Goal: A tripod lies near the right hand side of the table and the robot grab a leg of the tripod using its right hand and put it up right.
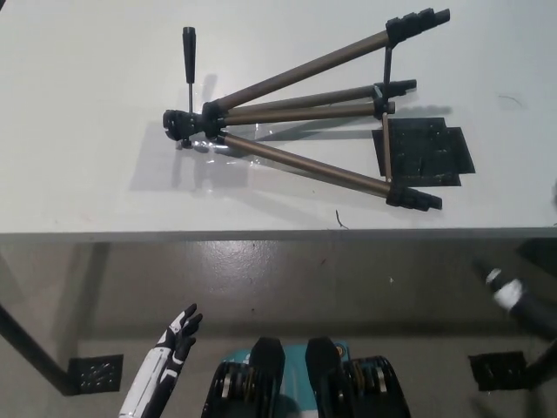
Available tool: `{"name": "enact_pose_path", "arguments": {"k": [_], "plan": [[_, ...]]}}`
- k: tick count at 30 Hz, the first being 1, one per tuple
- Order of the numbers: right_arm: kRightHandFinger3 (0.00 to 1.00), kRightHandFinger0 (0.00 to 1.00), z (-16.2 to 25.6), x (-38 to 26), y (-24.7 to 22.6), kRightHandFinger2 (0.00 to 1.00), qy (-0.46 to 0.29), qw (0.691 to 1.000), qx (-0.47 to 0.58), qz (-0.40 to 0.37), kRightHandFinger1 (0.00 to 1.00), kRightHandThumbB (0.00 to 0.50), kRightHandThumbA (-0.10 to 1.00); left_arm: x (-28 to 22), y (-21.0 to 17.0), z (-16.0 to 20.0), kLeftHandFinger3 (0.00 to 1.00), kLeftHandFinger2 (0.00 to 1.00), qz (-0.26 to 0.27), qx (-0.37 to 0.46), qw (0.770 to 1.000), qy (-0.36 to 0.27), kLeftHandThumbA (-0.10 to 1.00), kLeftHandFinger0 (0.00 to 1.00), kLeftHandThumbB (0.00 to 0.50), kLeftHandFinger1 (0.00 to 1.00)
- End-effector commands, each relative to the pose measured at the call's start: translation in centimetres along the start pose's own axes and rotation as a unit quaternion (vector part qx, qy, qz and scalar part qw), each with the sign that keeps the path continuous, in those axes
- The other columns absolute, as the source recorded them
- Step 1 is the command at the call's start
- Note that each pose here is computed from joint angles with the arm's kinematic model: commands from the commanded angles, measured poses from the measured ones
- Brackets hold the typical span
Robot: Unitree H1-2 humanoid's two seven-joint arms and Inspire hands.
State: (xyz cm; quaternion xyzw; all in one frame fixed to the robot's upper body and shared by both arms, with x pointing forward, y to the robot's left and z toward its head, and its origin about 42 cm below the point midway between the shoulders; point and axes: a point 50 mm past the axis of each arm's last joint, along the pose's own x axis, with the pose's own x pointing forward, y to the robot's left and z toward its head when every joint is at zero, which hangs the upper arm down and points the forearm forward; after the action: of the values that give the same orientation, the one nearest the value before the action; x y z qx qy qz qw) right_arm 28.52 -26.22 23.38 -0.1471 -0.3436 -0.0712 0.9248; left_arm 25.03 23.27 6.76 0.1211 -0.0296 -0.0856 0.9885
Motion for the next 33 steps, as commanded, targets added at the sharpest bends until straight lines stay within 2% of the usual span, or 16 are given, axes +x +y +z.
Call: {"name": "enact_pose_path", "arguments": {"k": [1, 3, 4, 10, 12, 15, 16, 21, 26, 27, 30, 33], "plan": [[1.00, 1.00, 5.7, 7.5, -2.0, 1.00, -0.072, 0.994, -0.081, 0.004, 1.00, 0.467, 0.83, -0.2, 0.6, 0.7, 1.00, 1.00, -0.003, 0.018, 0.999, -0.046, 1.00, 1.00, 0.430, 1.00], [1.00, 1.00, 7.4, 10.2, -2.1, 1.00, -0.077, 0.989, -0.122, 0.016, 1.00, 0.469, 0.83, -0.4, 0.5, 0.7, 1.00, 1.00, -0.002, 0.020, 0.999, -0.044, 1.00, 1.00, 0.423, 1.00], [1.00, 1.00, 8.2, 11.7, -2.1, 1.00, -0.081, 0.984, -0.158, 0.026, 1.00, 0.476, 0.88, -0.4, 0.5, 0.7, 1.00, 1.00, -0.003, 0.022, 0.999, -0.042, 1.00, 1.00, 0.424, 1.00], [1.00, 1.00, 10.9, 20.0, -0.8, 1.00, -0.091, 0.968, -0.212, 0.100, 1.00, 0.500, 0.86, -0.2, 0.3, 0.5, 1.00, 1.00, -0.004, 0.026, 0.999, -0.040, 1.00, 1.00, 0.451, 1.00], [1.00, 1.00, 11.4, 23.6, 0.4, 1.00, -0.099, 0.961, -0.223, 0.129, 1.00, 0.500, 0.87, 0.0, 0.5, 0.6, 1.00, 1.00, -0.005, 0.025, 0.999, -0.041, 1.00, 1.00, 0.447, 1.00], [1.00, 1.00, 12.1, 27.0, 3.3, 1.00, -0.102, 0.943, -0.272, 0.164, 1.00, 0.500, 0.95, -0.3, 0.6, 0.4, 1.00, 1.00, -0.006, 0.025, 0.999, -0.039, 1.00, 1.00, 0.439, 1.00], [1.00, 1.00, 12.3, 28.6, 4.7, 1.00, -0.101, 0.936, -0.285, 0.181, 1.00, 0.497, 0.85, -0.3, 0.6, 0.4, 1.00, 1.00, -0.006, 0.024, 0.999, -0.040, 1.00, 1.00, 0.433, 1.00], [1.00, 1.00, 12.6, 32.7, 8.6, 1.00, -0.074, 0.913, -0.322, 0.241, 1.00, 0.500, 0.85, -0.3, 0.6, 0.3, 1.00, 1.00, -0.005, 0.028, 0.999, -0.040, 1.00, 1.00, 0.420, 1.00], [1.00, 1.00, 11.9, 35.5, 12.5, 1.00, -0.033, 0.889, -0.352, 0.291, 1.00, 0.500, 0.83, -0.3, 0.8, 0.1, 1.00, 1.00, -0.004, 0.026, 0.999, -0.031, 1.00, 1.00, 0.446, 1.00], [1.00, 1.00, 11.6, 36.3, 13.8, 1.00, -0.022, 0.876, -0.368, 0.310, 1.00, 0.500, 0.86, -0.3, 0.8, 0.1, 1.00, 1.00, -0.005, 0.027, 0.999, -0.032, 1.00, 1.00, 0.454, 1.00], [1.00, 1.00, 10.6, 36.8, 16.4, 1.00, 0.001, 0.859, -0.383, 0.340, 1.00, 0.500, 0.81, -1.1, 0.4, -0.3, 1.00, 1.00, -0.007, 0.021, 1.000, -0.021, 1.00, 1.00, 0.468, 1.00], [1.00, 1.00, 9.3, 36.0, 18.6, 1.00, 0.020, 0.833, -0.407, 0.375, 1.00, 0.500, 0.82, -2.5, 0.0, -0.9, 1.00, 1.00, -0.008, 0.017, 1.000, -0.017, 1.00, 1.00, 0.462, 1.00]]}}
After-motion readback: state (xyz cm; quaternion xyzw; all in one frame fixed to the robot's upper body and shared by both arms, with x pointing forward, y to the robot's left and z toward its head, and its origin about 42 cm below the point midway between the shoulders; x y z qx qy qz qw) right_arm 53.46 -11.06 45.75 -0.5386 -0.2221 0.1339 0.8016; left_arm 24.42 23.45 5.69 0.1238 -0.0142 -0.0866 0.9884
